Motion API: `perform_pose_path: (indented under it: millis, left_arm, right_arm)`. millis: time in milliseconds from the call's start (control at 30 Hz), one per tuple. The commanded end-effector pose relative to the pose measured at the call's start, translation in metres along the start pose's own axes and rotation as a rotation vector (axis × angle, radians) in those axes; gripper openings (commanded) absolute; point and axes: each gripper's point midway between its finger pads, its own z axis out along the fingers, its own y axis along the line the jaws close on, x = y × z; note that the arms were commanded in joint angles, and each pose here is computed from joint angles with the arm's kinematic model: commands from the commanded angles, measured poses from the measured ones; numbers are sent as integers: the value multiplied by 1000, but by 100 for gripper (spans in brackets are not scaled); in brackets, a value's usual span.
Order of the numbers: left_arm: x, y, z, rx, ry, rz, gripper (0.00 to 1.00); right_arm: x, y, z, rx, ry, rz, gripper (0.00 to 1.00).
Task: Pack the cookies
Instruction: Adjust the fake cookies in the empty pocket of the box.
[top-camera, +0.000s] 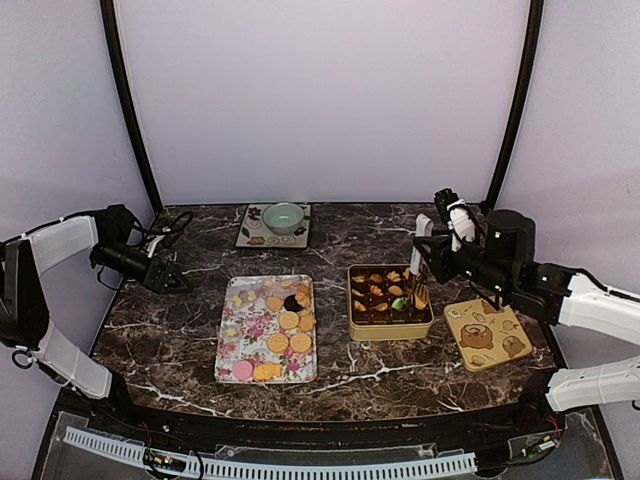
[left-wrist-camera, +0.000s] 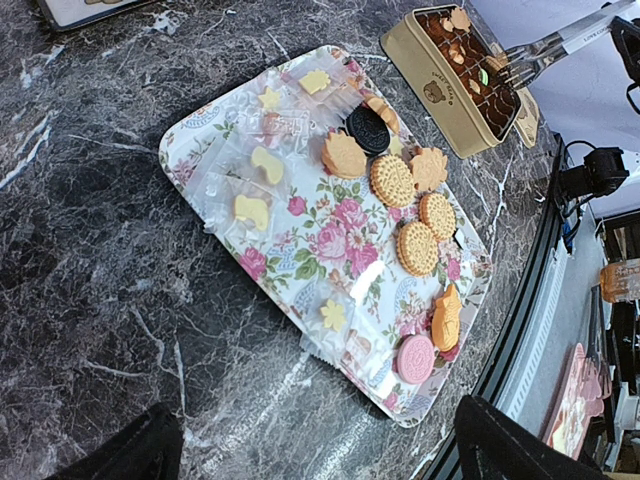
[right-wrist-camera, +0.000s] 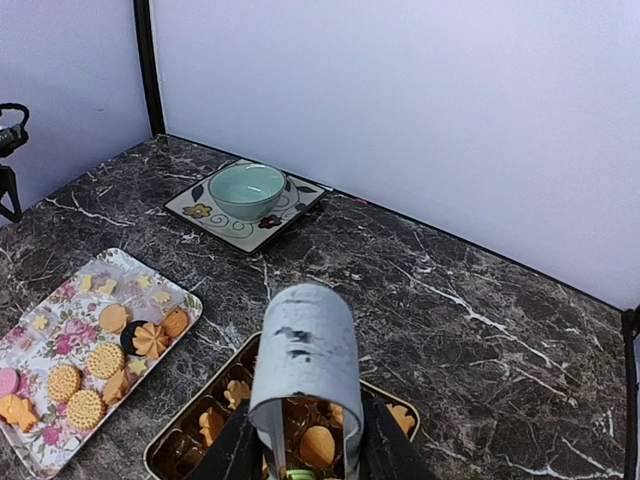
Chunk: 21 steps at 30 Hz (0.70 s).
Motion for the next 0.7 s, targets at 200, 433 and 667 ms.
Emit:
perform_pose_path:
  millis: [200, 433, 667]
  left_arm:
    - [0, -7, -3, 12, 2, 10, 98]
    - [1, -7, -3, 13, 3, 9, 98]
    - [-1, -7, -4, 15, -1, 9, 98]
  right_arm:
    - [-34, -8, 2, 52, -94, -8, 23]
    - [-38, -12, 2, 73, -77, -53, 21]
    - [-49, -20, -10, 113, -124, -50, 15]
